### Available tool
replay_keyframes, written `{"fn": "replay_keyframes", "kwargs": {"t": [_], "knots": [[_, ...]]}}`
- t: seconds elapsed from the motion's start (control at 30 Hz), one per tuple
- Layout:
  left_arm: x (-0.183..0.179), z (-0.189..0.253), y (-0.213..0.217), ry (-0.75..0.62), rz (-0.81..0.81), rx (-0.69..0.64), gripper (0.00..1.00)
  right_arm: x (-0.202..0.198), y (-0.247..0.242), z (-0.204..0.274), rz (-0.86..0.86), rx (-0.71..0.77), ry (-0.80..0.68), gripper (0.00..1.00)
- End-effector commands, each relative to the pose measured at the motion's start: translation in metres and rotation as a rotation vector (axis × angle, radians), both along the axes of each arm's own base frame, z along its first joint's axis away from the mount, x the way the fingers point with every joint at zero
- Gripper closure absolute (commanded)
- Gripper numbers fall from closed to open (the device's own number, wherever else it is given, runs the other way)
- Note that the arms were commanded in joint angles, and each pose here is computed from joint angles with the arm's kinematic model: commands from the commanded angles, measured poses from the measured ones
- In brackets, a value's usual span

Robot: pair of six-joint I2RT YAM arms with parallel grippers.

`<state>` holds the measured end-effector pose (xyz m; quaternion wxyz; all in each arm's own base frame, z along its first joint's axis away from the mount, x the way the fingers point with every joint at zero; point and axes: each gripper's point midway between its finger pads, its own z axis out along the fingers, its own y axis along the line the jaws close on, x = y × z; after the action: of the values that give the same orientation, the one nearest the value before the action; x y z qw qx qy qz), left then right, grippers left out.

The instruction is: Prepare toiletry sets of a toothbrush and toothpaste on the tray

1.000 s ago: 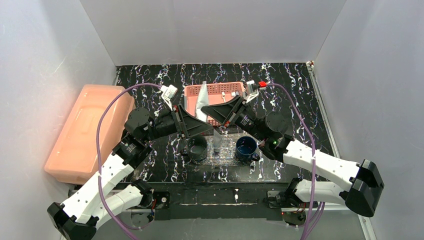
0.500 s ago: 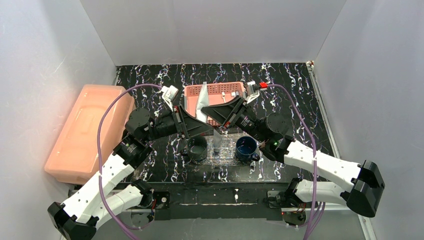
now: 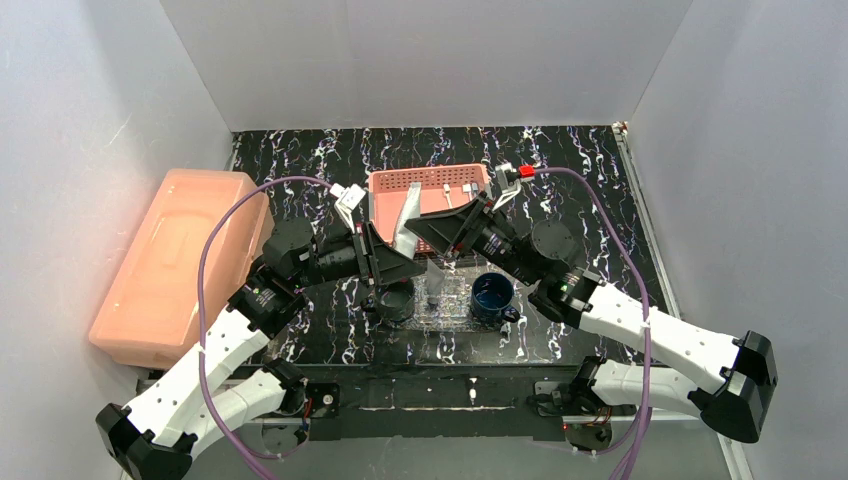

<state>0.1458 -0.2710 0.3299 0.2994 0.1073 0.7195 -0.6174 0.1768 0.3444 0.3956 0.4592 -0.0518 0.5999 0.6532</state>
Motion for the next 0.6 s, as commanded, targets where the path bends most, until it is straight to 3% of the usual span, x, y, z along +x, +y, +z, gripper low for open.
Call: {"fn": "replay_keyframes", "kwargs": {"t": [0.0, 0.33, 0.57], "knots": [[-0.005, -0.005, 0.014, -0.075, 0.019, 0.104, 1.0, 0.005, -0.011, 0.02, -0.076, -0.08, -0.087, 0.34], [-0.011, -0.041, 0.039, -0.142, 0.014, 0.35, 1.0, 0.014, -0.013, 0.001, -0.106, -0.332, -0.123, 0.3], [-0.017, -0.053, 0.053, -0.232, -0.046, 0.479, 1.0, 0.021, -0.014, -0.012, -0.103, -0.424, -0.11, 0.28]]}}
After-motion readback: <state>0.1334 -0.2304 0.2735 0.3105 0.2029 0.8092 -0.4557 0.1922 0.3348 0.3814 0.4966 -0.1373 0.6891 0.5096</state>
